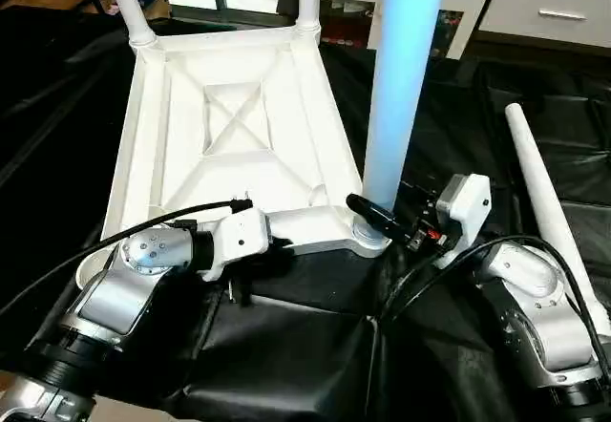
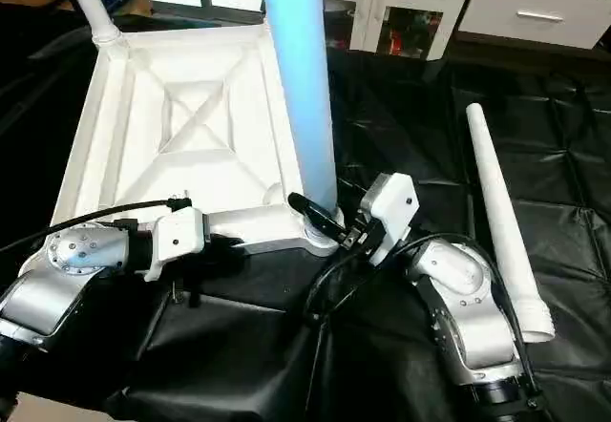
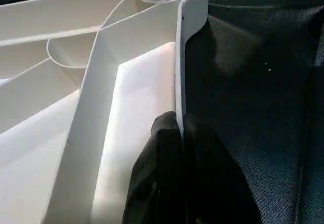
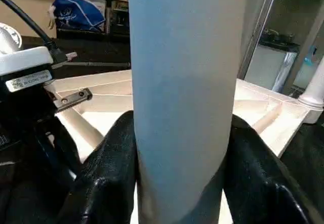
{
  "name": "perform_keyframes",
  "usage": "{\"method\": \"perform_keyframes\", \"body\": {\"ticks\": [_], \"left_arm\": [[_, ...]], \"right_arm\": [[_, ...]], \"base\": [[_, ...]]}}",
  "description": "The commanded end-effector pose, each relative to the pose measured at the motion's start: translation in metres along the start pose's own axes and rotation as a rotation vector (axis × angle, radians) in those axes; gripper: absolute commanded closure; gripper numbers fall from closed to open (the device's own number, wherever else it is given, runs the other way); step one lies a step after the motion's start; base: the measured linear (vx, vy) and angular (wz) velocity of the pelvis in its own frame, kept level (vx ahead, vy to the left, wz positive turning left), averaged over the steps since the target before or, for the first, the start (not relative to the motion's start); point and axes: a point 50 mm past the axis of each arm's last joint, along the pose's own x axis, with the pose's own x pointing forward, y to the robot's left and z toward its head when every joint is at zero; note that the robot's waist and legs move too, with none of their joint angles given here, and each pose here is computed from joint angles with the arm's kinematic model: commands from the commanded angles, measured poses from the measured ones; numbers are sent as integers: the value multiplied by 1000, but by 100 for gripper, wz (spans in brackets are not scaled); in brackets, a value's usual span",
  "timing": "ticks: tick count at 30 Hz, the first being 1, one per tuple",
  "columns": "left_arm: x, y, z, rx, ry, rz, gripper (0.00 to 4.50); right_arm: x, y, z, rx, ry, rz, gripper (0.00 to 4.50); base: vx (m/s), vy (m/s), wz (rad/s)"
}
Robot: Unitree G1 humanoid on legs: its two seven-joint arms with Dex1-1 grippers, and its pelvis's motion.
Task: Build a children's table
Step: Insert table leg to table base
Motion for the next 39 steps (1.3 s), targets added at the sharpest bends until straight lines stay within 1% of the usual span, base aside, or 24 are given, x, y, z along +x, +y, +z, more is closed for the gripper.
{"method": "perform_keyframes", "body": {"ticks": [1,5,10,12,15,16,17,18,20,22,23,24,28,35,39], "left_arm": [[2,-6,-18,-59,77,17,450],[2,-5,-19,-57,77,17,450],[2,-5,-19,-56,77,17,450],[2,-6,-19,-57,76,18,450],[2,-6,-19,-58,76,19,450],[2,-6,-19,-58,76,19,450],[2,-6,-19,-58,76,19,450],[2,-6,-19,-58,76,19,450],[2,-6,-19,-57,75,20,450],[2,-6,-19,-57,75,21,450],[2,-6,-18,-56,75,21,450],[2,-6,-18,-56,75,21,450],[2,-6,-18,-55,76,21,450],[2,-6,-18,-55,76,23,450],[2,-5,-18,-54,76,24,450]], "right_arm": [[2,21,-29,118,119,103,270],[11,26,-29,138,130,173,270],[16,28,-31,172,147,192,270],[19,25,-33,188,157,186,270],[21,18,-35,229,149,131,270],[21,18,-35,232,149,128,270],[21,13,-37,260,144,86,270],[20,11,-38,267,143,74,270],[18,7,-40,287,141,35,270],[17,6,-41,291,141,24,270],[13,2,-42,310,134,-16,270],[13,2,-42,310,134,-16,270],[3,-4,-45,353,111,-116,270],[-10,-4,-48,394,83,-206,270],[-14,-4,-49,397,76,-228,270]], "base": [[0,0,0],[0,0,0],[0,0,0],[0,0,0],[0,0,0],[0,0,0],[0,0,0],[0,0,0],[0,0,0],[0,0,0],[0,0,0],[0,0,0],[0,0,0],[0,0,0],[0,0,0]]}}
